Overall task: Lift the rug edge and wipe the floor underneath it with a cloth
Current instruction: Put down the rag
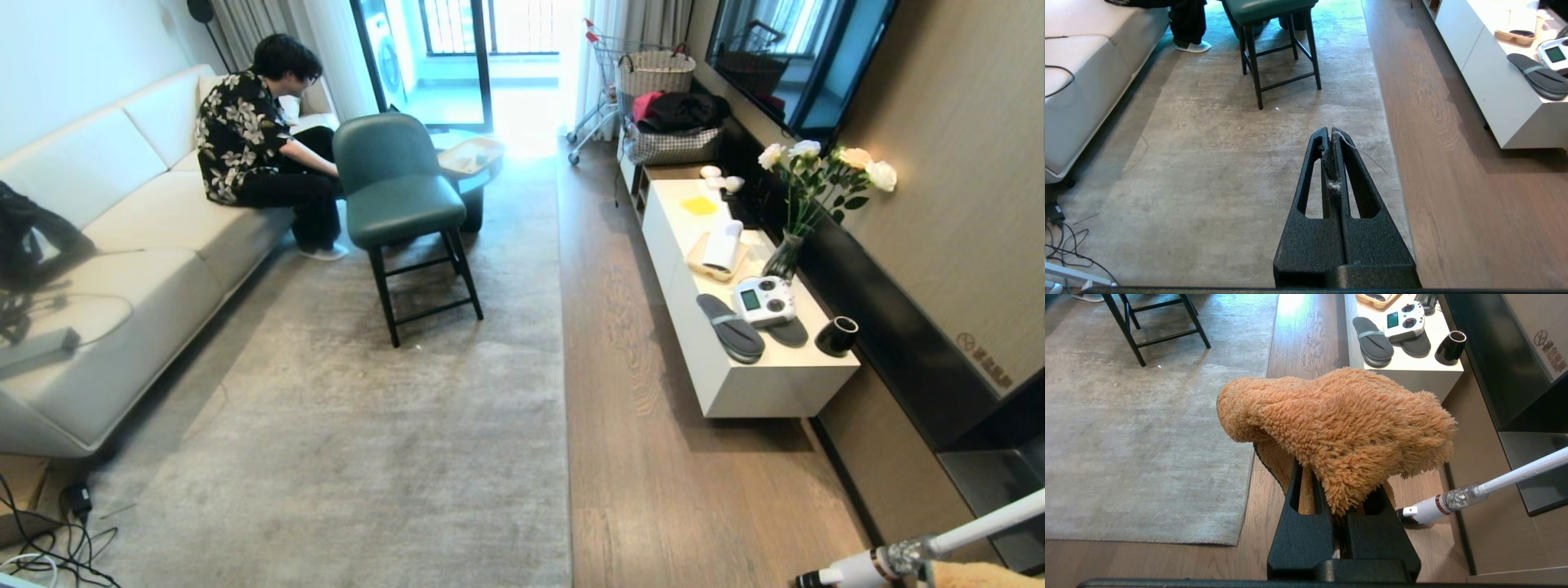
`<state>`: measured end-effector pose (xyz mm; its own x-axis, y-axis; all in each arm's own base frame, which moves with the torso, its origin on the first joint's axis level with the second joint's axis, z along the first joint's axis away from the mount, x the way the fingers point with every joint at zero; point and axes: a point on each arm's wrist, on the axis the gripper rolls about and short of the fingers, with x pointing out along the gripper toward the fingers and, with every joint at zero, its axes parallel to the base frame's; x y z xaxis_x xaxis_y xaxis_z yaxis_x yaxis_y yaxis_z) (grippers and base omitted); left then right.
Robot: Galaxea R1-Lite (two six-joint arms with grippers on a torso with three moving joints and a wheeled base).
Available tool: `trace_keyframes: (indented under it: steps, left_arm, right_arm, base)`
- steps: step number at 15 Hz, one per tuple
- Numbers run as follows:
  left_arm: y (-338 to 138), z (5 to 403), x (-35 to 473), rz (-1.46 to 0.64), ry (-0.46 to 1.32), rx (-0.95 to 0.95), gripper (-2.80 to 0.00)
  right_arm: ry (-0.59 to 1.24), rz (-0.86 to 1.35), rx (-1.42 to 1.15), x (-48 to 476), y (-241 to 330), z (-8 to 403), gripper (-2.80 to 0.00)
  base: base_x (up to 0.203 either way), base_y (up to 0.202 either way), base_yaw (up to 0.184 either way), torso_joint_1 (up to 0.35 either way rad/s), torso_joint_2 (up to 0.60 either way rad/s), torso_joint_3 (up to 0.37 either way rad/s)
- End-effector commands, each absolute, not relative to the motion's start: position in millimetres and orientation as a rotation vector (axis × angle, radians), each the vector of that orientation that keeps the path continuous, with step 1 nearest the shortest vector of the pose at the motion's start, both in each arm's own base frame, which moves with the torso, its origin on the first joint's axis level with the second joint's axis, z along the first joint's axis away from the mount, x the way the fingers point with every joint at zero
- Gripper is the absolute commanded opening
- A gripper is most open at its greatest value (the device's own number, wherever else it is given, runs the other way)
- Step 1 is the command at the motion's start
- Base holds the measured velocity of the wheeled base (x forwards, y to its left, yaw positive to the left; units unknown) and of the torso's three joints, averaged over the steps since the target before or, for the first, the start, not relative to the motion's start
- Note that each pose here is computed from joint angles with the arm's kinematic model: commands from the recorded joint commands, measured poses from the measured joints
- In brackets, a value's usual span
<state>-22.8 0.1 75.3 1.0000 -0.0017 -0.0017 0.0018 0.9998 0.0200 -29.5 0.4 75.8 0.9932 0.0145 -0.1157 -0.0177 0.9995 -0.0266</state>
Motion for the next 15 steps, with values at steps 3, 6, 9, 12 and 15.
trace_keyframes:
  steps: [3, 6, 9, 12, 15]
  left_arm:
    - [0.1, 75.3, -22.8, -0.002, 0.002, 0.020, -2.80]
    - [0.1, 75.3, -22.8, -0.002, 0.002, 0.019, -2.80]
    - [0.1, 75.3, -22.8, -0.002, 0.002, 0.018, -2.80]
    - [0.1, 75.3, -22.8, -0.002, 0.002, 0.018, -2.80]
    - [0.1, 75.3, -22.8, -0.002, 0.002, 0.018, -2.80]
  right_arm:
    - [0.118, 0.017, -0.028, -29.4, 0.4, 75.8, -2.80]
    - [0.118, 0.017, -0.028, -29.4, 0.4, 75.8, -2.80]
    - [0.118, 0.016, -0.028, -29.4, 0.5, 75.8, -2.80]
    - [0.118, 0.017, -0.028, -29.4, 0.4, 75.8, -2.80]
    - [0.118, 0.017, -0.028, -29.4, 0.4, 75.8, -2.80]
  base:
    - [0.000, 0.000, 0.000, 0.000, 0.00, 0.000]
    - [0.000, 0.000, 0.000, 0.000, 0.00, 0.000]
    - [0.000, 0.000, 0.000, 0.000, 0.00, 0.000]
    - [0.000, 0.000, 0.000, 0.000, 0.00, 0.000]
    - [0.000, 0.000, 0.000, 0.000, 0.00, 0.000]
